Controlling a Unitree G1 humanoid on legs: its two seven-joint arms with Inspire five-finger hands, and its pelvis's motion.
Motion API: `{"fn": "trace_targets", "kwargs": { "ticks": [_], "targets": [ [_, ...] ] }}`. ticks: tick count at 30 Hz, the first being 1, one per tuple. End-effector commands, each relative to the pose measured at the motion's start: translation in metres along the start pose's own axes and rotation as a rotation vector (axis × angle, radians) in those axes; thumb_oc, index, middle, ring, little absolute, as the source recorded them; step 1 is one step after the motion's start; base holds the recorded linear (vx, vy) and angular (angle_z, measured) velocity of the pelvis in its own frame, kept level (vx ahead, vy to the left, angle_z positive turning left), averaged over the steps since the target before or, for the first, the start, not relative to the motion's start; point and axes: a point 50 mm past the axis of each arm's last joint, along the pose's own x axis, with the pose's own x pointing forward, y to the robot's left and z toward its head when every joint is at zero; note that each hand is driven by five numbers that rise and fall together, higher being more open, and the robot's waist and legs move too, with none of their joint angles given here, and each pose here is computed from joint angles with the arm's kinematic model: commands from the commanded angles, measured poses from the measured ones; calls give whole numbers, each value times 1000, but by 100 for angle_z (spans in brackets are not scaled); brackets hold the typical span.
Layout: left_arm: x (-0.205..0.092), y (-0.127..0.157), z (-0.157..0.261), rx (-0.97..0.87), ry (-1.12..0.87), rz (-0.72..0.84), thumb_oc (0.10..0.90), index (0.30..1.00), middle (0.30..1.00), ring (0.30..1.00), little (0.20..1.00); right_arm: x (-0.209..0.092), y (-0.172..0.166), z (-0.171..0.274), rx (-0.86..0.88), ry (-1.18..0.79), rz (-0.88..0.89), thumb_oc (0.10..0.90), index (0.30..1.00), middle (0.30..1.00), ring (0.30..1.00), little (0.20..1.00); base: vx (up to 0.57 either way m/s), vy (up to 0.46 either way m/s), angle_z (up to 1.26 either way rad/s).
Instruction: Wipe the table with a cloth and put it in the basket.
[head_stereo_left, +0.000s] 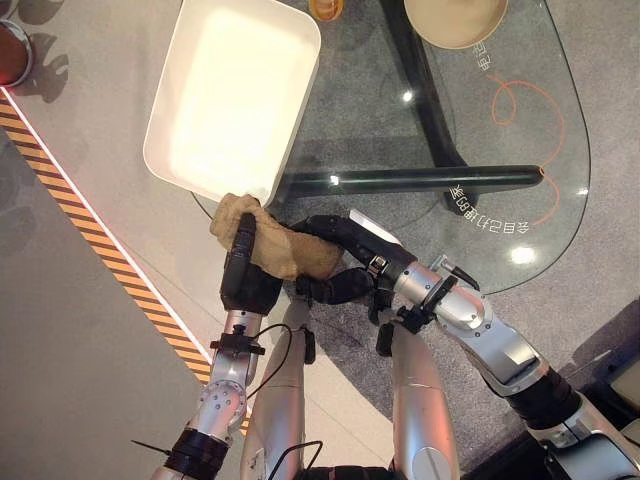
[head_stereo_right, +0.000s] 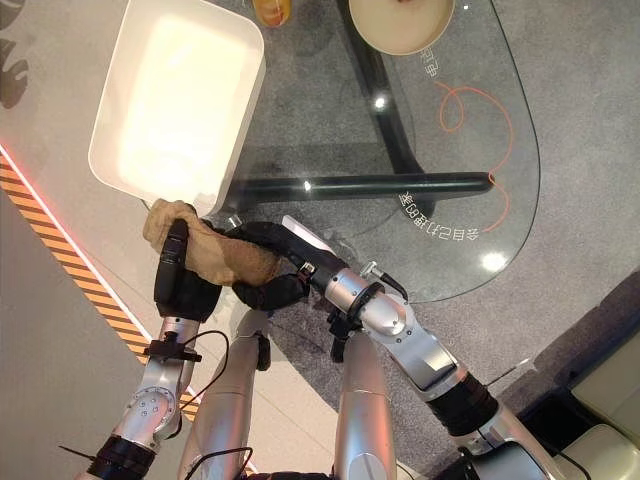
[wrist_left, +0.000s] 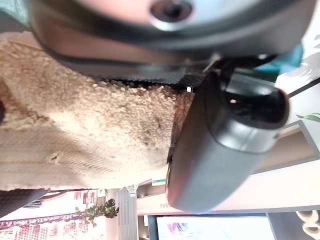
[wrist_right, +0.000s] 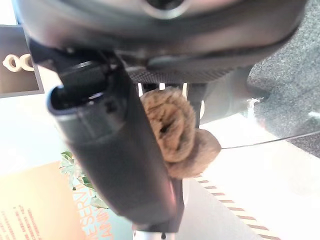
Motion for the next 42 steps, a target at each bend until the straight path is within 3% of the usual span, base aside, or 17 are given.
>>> {"fn": "trace_targets", "kwargs": {
  "ticks": [1,13,29,34,42],
  "targets": [
    [22,-81,7,-49,-59,-477,100,300,300,300,200,-12,-5,4,-70,-9,-68,800,900,900,900,900,0,0,0],
    [20,-81,10,-41,-71,-477,100,300,300,300,200,-23,-21,13,-39,-91,-254,800,900,900,900,900,0,0,0],
    [16,-80,13,-33,-98,-472,100,300,300,300,200,-42,-35,19,139,-242,-503,800,900,900,900,900,0,0,0],
    [15,-80,18,59,-119,-462,100,300,300,300,200,-44,-32,12,148,-208,-480,800,900,900,900,900,0,0,0],
    [25,-94,46,405,-212,-470,100,300,300,300,200,-41,-31,2,168,-133,-424,800,900,900,900,900,6,32,-3]
  ]
}}
